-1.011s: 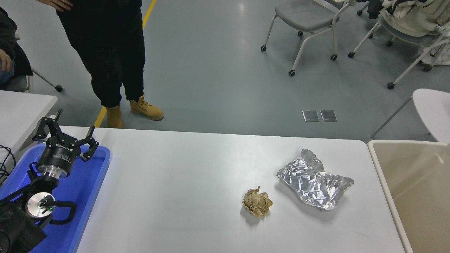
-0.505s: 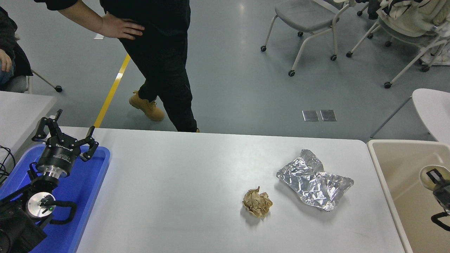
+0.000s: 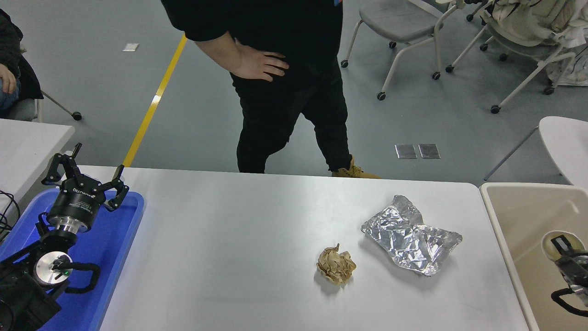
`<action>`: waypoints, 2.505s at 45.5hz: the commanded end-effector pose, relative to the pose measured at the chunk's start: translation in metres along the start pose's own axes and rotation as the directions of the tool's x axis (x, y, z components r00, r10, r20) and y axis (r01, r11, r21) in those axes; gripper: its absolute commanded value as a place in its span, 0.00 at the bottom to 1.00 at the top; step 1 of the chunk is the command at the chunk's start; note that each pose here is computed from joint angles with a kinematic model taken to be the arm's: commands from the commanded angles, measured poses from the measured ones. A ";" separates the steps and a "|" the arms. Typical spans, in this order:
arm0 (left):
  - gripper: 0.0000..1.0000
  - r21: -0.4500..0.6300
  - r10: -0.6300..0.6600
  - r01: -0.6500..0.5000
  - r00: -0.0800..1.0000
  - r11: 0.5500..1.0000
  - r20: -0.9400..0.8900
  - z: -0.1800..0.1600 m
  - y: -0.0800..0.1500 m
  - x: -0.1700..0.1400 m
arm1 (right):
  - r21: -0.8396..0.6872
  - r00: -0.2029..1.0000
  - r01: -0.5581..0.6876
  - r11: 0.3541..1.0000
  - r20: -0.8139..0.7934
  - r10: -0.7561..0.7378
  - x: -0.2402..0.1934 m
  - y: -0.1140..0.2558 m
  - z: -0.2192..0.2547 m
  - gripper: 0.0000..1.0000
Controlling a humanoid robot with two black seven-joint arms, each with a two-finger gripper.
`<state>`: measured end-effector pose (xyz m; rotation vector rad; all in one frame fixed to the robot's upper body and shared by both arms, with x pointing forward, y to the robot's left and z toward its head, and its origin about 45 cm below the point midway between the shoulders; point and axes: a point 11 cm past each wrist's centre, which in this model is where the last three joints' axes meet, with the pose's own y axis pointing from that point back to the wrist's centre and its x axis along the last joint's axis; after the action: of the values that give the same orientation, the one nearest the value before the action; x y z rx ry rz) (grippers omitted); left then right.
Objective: Clean the table surface
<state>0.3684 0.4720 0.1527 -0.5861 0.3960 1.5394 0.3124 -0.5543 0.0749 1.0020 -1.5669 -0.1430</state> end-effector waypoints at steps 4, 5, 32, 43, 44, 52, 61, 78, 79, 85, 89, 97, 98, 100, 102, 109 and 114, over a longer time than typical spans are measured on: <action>1.00 0.000 0.000 0.000 1.000 1.000 -0.001 0.000 0.000 0.000 | 0.006 1.000 -0.005 1.000 0.011 0.005 0.006 0.000 -0.008 1.00; 1.00 -0.001 0.001 -0.001 1.000 1.000 0.000 0.000 0.000 0.000 | 0.008 1.000 -0.011 1.000 0.014 0.011 0.009 0.000 -0.009 1.00; 1.00 -0.001 0.001 -0.001 1.000 1.000 0.000 0.000 0.000 0.000 | 0.069 0.996 -0.012 0.998 0.094 0.005 0.104 0.015 -0.011 1.00; 1.00 0.000 -0.002 0.002 1.000 1.000 -0.001 0.000 0.000 0.000 | 0.283 0.933 0.080 0.956 0.316 -0.171 0.118 0.055 -0.069 1.00; 1.00 0.000 -0.002 0.002 1.000 1.000 -0.001 0.000 0.000 0.000 | 0.300 0.927 0.083 0.950 0.328 -0.185 0.118 0.058 -0.074 1.00; 1.00 0.001 -0.002 0.002 1.000 1.000 -0.001 0.000 0.000 0.000 | 0.390 0.895 0.116 0.913 0.358 -0.267 0.107 0.075 -0.106 1.00; 1.00 0.000 -0.002 0.002 1.000 1.000 -0.001 0.000 0.000 0.000 | 0.474 0.791 0.173 0.864 0.456 -0.408 0.089 0.094 -0.137 1.00; 1.00 0.000 0.000 0.000 1.000 1.000 -0.001 0.000 0.000 0.000 | 0.508 0.699 0.242 0.827 0.500 -0.512 0.053 0.101 -0.153 1.00; 1.00 -0.001 0.001 -0.001 1.000 1.000 0.000 0.000 0.000 0.000 | 0.507 0.699 0.243 0.827 0.500 -0.512 0.053 0.101 -0.153 1.00; 1.00 0.001 -0.001 0.001 1.000 1.000 0.000 0.000 0.000 0.000 | 0.504 0.699 0.243 0.829 0.502 -0.510 0.053 0.101 -0.151 1.00; 1.00 -0.001 -0.001 0.001 1.000 1.000 0.000 0.000 0.000 0.000 | 0.504 0.698 0.242 0.829 0.503 -0.510 0.054 0.100 -0.151 1.00; 1.00 -0.001 0.001 -0.001 1.000 1.000 0.000 0.000 0.000 0.000 | 0.523 0.684 0.262 0.811 0.492 -0.538 0.047 0.107 -0.155 1.00; 1.00 0.000 0.000 0.000 1.000 1.000 -0.001 0.000 0.000 0.000 | 0.527 0.677 0.270 0.806 0.491 -0.548 0.045 0.109 -0.156 1.00; 1.00 0.000 0.000 0.000 1.000 1.000 -0.001 0.000 0.000 0.000 | 0.536 0.663 0.277 0.797 0.494 -0.563 0.043 0.111 -0.157 1.00; 1.00 0.000 0.000 0.000 1.000 1.000 -0.001 0.000 0.000 0.000 | 0.557 0.642 0.280 0.782 0.497 -0.584 0.040 0.115 -0.162 1.00; 1.00 0.001 -0.002 0.002 1.000 1.000 -0.001 0.000 0.000 0.000 | 0.589 0.595 0.303 0.749 0.497 -0.631 0.025 0.124 -0.172 1.00; 1.00 0.000 0.000 0.000 1.000 1.000 -0.001 0.000 0.000 0.000 | 0.600 0.559 0.316 0.735 0.508 -0.655 0.014 0.126 -0.175 1.00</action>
<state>0.3684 0.4719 0.1528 -0.5864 0.3962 1.5388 0.3975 -0.4326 0.2163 1.8667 -1.9917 -0.5838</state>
